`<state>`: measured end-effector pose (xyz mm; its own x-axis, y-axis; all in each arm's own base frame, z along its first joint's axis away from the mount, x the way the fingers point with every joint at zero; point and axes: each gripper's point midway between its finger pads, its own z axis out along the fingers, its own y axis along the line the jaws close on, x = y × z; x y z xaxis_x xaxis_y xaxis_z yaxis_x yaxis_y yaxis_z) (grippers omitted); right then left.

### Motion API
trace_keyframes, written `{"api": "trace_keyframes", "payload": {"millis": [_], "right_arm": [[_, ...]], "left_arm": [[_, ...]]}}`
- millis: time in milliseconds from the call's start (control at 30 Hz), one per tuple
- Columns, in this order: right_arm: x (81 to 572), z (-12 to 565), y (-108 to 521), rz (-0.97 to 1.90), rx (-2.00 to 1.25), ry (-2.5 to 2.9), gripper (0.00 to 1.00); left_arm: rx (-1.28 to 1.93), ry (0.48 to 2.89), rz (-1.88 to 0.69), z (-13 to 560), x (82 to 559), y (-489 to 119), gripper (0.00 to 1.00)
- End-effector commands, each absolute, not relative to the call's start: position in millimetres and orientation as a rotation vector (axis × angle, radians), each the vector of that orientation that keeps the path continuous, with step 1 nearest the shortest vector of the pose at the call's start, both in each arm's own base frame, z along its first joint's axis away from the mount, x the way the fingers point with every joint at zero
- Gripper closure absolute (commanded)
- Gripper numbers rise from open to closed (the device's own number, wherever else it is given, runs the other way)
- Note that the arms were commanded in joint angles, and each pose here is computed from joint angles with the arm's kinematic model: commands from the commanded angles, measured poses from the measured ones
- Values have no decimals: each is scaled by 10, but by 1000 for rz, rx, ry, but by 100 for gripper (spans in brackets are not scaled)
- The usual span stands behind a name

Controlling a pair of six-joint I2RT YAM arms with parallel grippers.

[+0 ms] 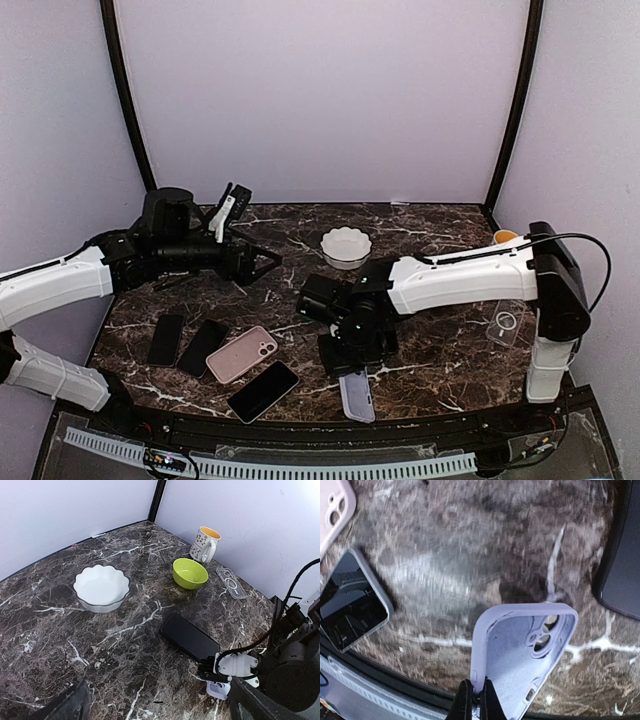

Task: Put the phone into the phone case

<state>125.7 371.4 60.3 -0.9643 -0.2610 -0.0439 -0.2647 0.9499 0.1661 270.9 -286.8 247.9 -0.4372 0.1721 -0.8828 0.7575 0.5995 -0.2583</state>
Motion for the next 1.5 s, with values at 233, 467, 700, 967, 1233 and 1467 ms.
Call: {"api": "trace_keyframes", "payload": {"millis": [233, 467, 700, 967, 1233, 1467], "right_arm": [[2355, 230, 3611, -35, -331, 2825, 100], [2327, 251, 3532, -57, -364, 2842, 100], [2489, 720, 3762, 210, -328, 2771, 55], [2434, 1154, 3383, 225, -292, 2660, 38], [2306, 1076, 3098, 211, -308, 2640, 31], [2209, 988, 3030, 253, -337, 2630, 28]], "left_arm": [[711, 1926, -810, 2512, 2771, -2777, 1], [704, 1928, -811, 2510, 2788, -2763, 1], [702, 1951, -795, 2405, 2821, -2758, 1], [831, 2313, -725, 1704, 2587, -2791, 12], [1260, 2643, -407, 833, 1398, -2768, 1], [1430, 2754, -199, 398, 1076, -2697, 1]]}}
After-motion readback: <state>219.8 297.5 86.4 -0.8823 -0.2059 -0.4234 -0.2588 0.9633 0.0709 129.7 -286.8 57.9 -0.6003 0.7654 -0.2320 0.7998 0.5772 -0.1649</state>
